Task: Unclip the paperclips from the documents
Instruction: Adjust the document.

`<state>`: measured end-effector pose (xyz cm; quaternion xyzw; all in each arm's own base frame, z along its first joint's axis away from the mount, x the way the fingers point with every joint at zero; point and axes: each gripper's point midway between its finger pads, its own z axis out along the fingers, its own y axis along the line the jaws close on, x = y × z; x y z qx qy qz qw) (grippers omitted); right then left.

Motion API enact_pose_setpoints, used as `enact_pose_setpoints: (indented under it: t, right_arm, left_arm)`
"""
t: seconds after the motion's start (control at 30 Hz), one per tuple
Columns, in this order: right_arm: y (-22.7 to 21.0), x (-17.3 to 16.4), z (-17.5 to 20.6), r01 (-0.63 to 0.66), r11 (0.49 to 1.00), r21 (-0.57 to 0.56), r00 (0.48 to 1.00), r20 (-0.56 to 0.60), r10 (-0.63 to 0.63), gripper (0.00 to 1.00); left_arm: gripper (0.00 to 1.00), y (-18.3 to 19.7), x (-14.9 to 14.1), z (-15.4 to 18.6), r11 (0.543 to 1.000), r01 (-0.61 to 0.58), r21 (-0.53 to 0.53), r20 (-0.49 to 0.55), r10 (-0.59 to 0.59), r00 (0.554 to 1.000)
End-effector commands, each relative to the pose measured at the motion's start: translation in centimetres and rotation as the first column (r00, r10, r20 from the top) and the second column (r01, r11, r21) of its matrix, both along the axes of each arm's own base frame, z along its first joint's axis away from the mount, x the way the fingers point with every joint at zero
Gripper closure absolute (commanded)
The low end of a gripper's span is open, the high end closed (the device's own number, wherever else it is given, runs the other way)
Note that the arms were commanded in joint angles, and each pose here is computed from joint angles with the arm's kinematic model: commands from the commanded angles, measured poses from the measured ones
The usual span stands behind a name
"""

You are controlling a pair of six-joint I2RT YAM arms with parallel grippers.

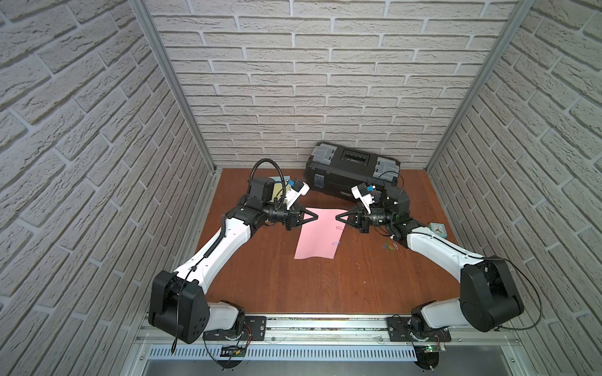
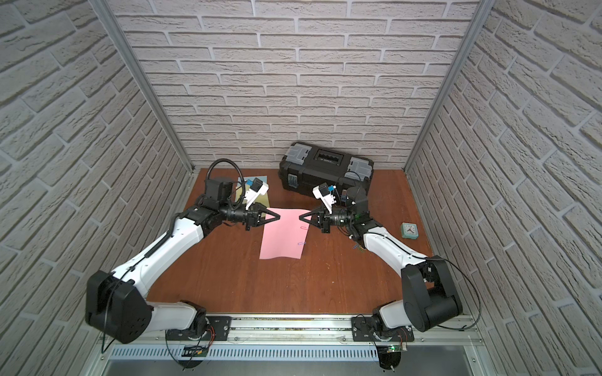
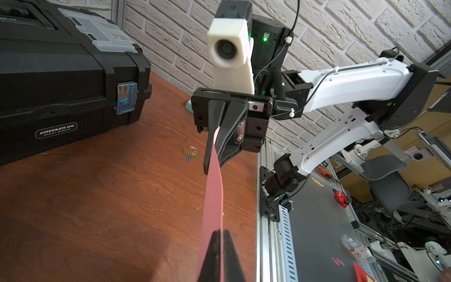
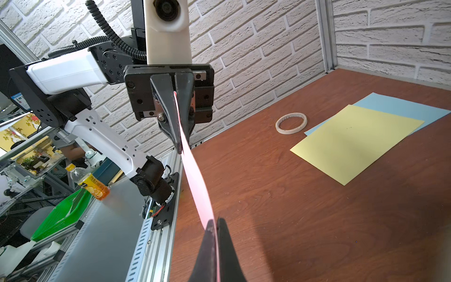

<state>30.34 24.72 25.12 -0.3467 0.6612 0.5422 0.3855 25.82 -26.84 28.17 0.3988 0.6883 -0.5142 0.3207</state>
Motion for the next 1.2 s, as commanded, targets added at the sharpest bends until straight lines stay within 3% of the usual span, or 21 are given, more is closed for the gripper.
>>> enact_pose_setpoints:
  t: [0.0,0.13,0.4,0.53,0.7,0.77,0.87,1.17]
  right_arm:
    - [0.2,-0.2,2.6,-0.014,1.000,0.024,0.998,0.060,0.012,0.97]
    - [0.2,-0.1,3.4,-0.014,0.999,0.033,0.998,0.062,0.012,0.97]
    - [0.2,-0.2,4.5,-0.026,0.999,0.042,0.997,0.070,0.023,0.97]
    - [0.2,-0.2,4.5,-0.029,0.999,0.041,0.997,0.067,0.026,0.97]
    - [0.3,-0.4,4.1,-0.044,0.999,0.028,0.998,0.052,0.043,0.90]
    - [0.2,-0.7,3.4,-0.051,0.999,-0.001,0.998,0.039,0.051,0.75]
    - [0.0,-1.2,2.4,-0.067,0.997,-0.049,0.997,0.034,0.069,0.62]
    - [-0.3,-1.3,0.8,-0.099,0.992,-0.076,0.995,-0.017,0.098,0.59]
  left_arm:
    - [0.95,0.3,0.2,0.6,1.000,-0.014,-0.001,0.030,0.014,0.999]
    - [0.80,0.4,0.1,0.0,1.000,-0.022,0.004,0.007,0.022,1.000]
    - [0.75,0.4,0.2,-0.5,0.999,-0.044,-0.013,-0.019,0.044,0.999]
    - [0.80,0.2,0.2,-0.2,0.999,-0.040,-0.027,-0.026,0.039,0.999]
    - [1.00,0.1,0.4,0.2,0.998,-0.037,-0.046,-0.021,0.036,0.999]
    - [1.00,0.1,0.4,0.6,0.998,-0.035,-0.058,-0.012,0.034,0.999]
    - [1.00,0.1,0.3,0.9,0.997,-0.029,-0.077,-0.009,0.028,1.000]
    - [1.00,0.6,0.1,1.1,0.995,-0.028,-0.095,-0.016,0.027,1.000]
